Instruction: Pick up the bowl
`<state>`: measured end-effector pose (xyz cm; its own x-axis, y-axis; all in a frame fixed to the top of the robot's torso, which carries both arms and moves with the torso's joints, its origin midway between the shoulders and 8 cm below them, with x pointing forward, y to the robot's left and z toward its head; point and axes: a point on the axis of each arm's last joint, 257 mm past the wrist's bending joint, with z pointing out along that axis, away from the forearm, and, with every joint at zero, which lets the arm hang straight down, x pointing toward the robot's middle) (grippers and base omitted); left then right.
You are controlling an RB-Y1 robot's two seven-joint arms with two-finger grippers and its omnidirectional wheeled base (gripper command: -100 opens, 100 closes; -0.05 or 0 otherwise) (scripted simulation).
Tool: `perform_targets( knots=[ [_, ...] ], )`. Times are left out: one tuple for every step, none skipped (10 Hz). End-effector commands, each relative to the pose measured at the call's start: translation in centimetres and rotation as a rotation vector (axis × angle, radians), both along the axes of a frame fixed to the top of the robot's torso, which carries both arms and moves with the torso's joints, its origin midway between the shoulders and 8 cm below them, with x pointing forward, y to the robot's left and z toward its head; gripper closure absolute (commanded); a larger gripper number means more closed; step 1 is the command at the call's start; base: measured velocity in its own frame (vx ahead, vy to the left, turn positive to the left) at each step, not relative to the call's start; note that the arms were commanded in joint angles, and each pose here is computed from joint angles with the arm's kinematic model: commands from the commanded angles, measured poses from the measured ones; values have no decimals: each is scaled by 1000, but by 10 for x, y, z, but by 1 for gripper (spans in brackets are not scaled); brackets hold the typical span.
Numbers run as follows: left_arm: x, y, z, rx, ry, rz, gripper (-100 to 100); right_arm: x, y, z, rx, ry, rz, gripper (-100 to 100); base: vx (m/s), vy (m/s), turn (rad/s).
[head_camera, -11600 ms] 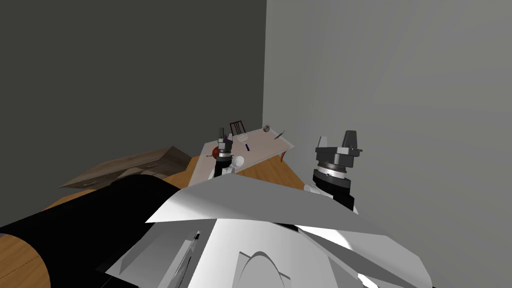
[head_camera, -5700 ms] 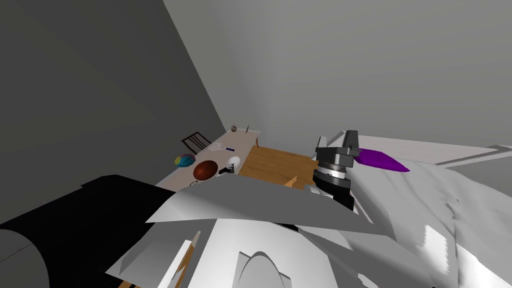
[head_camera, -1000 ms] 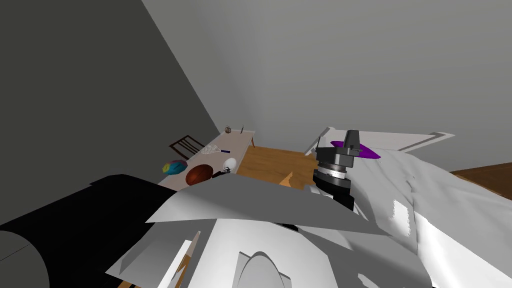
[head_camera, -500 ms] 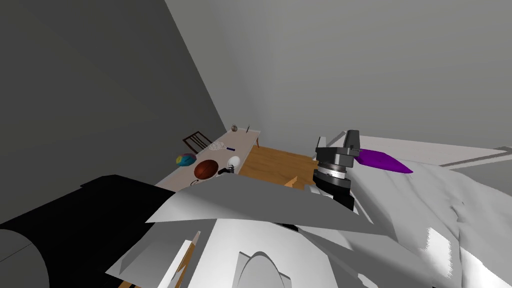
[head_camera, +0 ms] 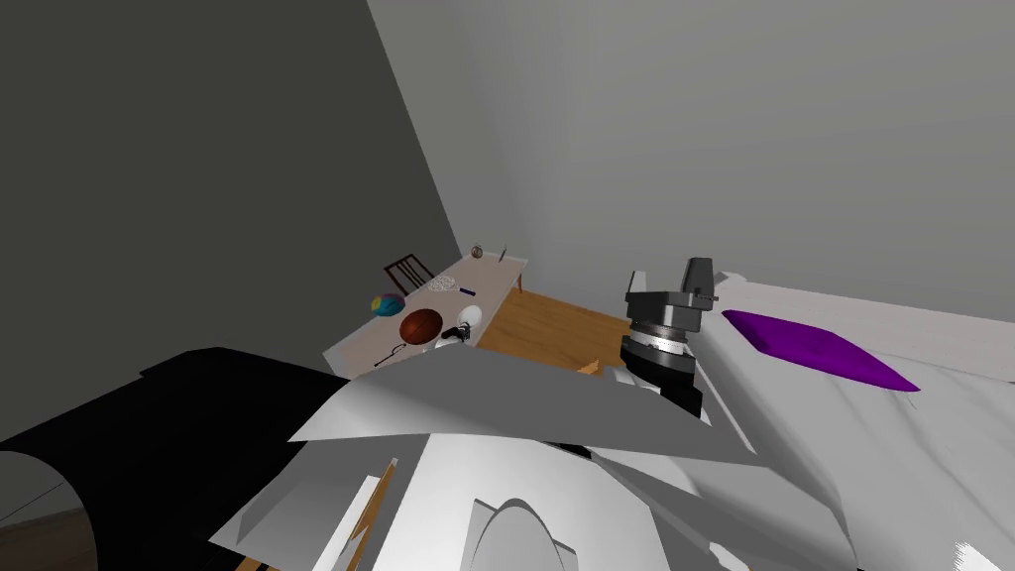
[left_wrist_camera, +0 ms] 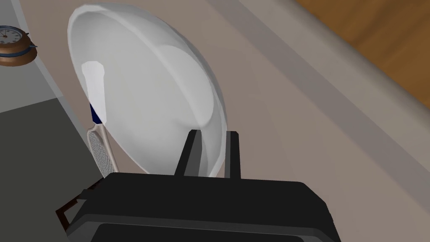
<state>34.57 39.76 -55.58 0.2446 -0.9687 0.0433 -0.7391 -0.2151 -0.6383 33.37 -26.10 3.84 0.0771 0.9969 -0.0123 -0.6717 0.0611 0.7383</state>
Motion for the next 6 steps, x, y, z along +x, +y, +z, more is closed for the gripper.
perform_targets(
  knots=[
    [2,0,1,18,2,-17,100,0,0,0,0,0,0,0,9,0,12],
    [20,-19,6,9,-5,-48,100,0,0,0,0,0,0,0,15,14,307],
    [19,-16,6,26,-3,-55,100,0,0,0,0,0,0,0,20,5,217],
    [19,-16,6,36,-1,-62,100,0,0,0,0,0,0,0,10,1,15],
    [18,-16,5,29,0,-55,100,0,0,0,0,0,0,0,0,0,0],
    [18,-16,5,29,0,-55,0,0,0,0,0,0,0,0,0,0,0]
  ],
)
